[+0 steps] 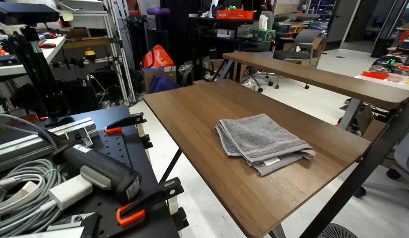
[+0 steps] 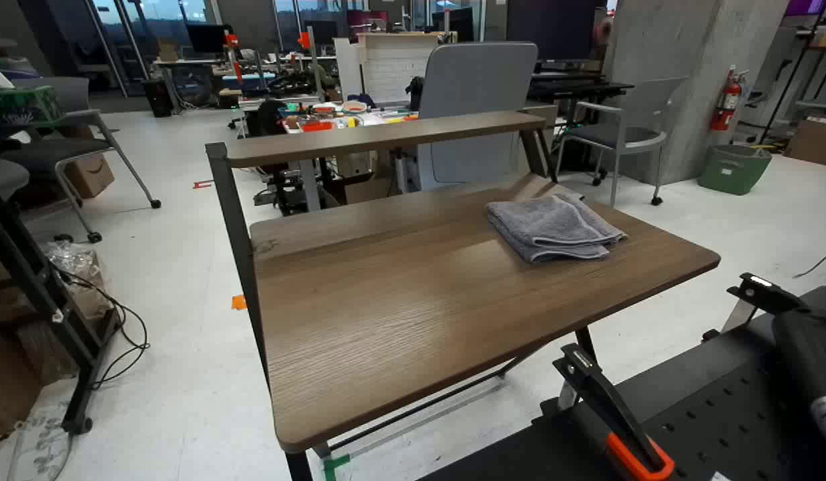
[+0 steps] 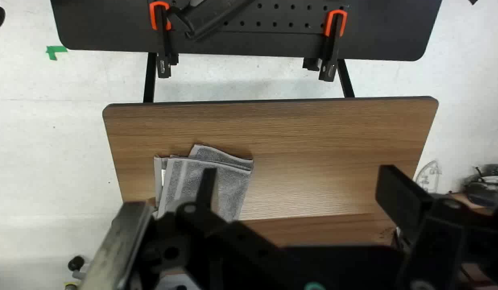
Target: Move the cloth
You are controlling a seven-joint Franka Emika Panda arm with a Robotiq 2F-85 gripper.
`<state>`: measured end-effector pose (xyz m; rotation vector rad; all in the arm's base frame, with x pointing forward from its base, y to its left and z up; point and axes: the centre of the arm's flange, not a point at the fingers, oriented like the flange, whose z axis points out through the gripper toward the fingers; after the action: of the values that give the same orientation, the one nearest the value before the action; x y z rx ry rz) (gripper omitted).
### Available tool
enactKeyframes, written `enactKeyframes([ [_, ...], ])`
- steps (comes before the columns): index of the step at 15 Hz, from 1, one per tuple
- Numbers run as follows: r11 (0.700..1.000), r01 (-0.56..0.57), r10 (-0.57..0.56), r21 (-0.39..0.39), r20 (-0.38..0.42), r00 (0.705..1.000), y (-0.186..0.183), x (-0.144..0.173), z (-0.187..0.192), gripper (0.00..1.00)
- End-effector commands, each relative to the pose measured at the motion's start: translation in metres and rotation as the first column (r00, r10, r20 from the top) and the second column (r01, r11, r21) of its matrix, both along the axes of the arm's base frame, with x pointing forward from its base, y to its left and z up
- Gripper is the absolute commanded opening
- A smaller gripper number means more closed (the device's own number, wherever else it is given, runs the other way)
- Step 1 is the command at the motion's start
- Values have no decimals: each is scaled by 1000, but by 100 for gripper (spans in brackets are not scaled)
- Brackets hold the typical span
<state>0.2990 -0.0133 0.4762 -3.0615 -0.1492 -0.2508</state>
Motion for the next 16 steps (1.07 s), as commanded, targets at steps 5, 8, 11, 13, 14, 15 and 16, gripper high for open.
enactKeyframes([
  [5,1000,28,-28,-9,1,1000,-1,9,-5,100],
  [8,997,81,-81,-18,-4,997,1,30,-15,100],
  [11,990,137,-138,-18,-24,990,2,57,-31,100],
  [13,984,176,-177,-20,-38,983,0,81,-46,100],
  [14,980,198,-199,-26,-50,979,0,93,-53,100],
  [15,976,216,-218,-36,-68,974,-2,110,-62,100],
  [16,972,229,-233,-49,-82,969,-3,122,-69,100],
])
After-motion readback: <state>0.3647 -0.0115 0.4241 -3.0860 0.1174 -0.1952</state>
